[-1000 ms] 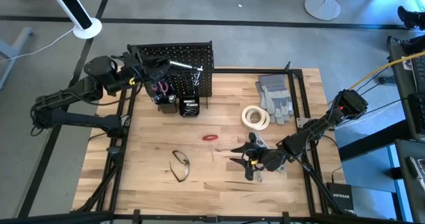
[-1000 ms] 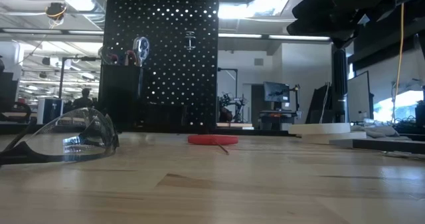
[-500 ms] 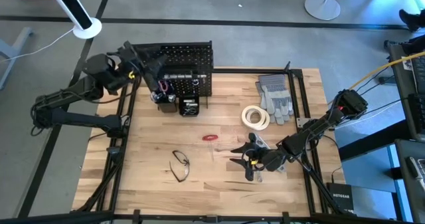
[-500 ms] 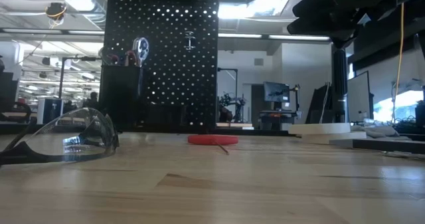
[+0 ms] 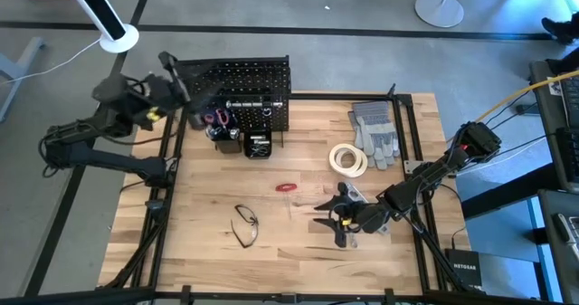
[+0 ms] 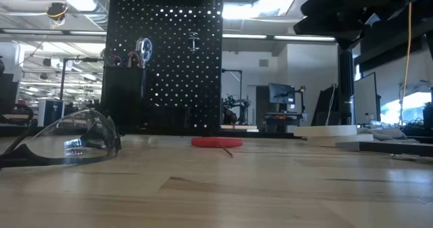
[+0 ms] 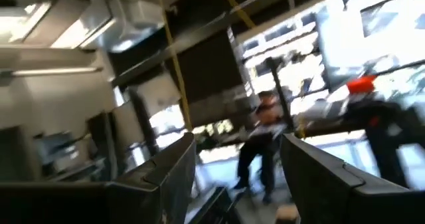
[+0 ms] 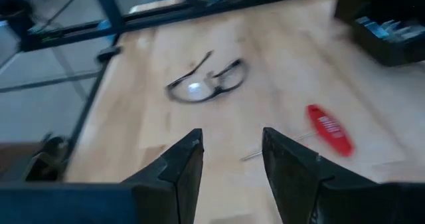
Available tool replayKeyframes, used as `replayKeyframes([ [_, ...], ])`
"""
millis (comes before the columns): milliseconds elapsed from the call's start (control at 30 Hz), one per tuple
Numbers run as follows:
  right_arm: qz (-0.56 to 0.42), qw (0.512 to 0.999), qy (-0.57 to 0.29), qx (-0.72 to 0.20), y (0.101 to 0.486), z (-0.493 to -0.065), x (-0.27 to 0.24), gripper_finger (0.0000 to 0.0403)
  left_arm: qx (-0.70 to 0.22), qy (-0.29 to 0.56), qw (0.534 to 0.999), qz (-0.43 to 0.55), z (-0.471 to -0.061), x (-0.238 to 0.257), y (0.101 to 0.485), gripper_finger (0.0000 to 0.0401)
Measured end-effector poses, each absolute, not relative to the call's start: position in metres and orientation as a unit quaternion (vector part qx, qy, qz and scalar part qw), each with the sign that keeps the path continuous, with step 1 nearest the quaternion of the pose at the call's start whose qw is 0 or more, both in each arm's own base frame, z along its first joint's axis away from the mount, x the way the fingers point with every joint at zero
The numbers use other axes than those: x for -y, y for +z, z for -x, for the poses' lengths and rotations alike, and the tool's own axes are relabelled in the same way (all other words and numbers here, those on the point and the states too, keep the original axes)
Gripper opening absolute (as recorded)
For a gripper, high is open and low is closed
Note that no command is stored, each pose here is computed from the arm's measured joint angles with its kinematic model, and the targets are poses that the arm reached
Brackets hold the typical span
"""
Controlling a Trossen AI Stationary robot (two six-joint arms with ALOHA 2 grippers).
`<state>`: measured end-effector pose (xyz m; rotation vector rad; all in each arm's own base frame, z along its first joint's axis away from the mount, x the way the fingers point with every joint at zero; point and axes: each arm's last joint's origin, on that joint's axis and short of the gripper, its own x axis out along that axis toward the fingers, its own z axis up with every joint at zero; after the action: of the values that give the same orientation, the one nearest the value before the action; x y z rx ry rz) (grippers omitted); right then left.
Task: Hang tools onto peg board
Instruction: Put the spirit level on the peg board
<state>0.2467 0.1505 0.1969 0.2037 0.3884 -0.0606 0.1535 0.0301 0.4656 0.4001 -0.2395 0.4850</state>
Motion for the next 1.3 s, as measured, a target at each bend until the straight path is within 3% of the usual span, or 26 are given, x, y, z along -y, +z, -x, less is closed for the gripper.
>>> replayKeyframes([
  [167, -0.119, 0.971, 0.023, -0.205, 0.198, -0.247, -0.154, 0.0156, 0.100, 0.123, 0.975, -0.156, -0.146, -0.007, 0.472, 0.0205],
  [400, -0.117, 0.971, 0.048, -0.200, 0.200, -0.248, -0.156, 0.0156, -0.080, 0.003, 0.995, -0.057, -0.160, 0.025, 0.424, 0.0205],
  [667, -0.106, 0.980, 0.030, -0.166, 0.205, -0.250, -0.155, 0.0156, -0.213, -0.030, 0.974, 0.065, -0.193, 0.063, 0.343, 0.0205],
  [833, -0.074, 0.983, -0.067, -0.153, 0.205, -0.248, -0.149, 0.0156, -0.228, -0.013, 0.970, 0.088, -0.211, 0.081, 0.298, 0.0205],
  [967, -0.079, 0.968, -0.062, -0.231, 0.203, -0.249, -0.148, 0.0176, -0.233, -0.014, 0.967, 0.105, -0.224, 0.091, 0.272, 0.0205],
  [1100, -0.105, 0.929, -0.059, -0.350, 0.202, -0.245, -0.143, 0.0230, -0.245, -0.009, 0.963, 0.114, -0.236, 0.096, 0.250, 0.0205],
  [1300, -0.126, 0.801, -0.147, -0.566, 0.201, -0.217, -0.125, 0.0298, -0.258, 0.003, 0.960, 0.111, -0.248, 0.096, 0.235, 0.0205],
])
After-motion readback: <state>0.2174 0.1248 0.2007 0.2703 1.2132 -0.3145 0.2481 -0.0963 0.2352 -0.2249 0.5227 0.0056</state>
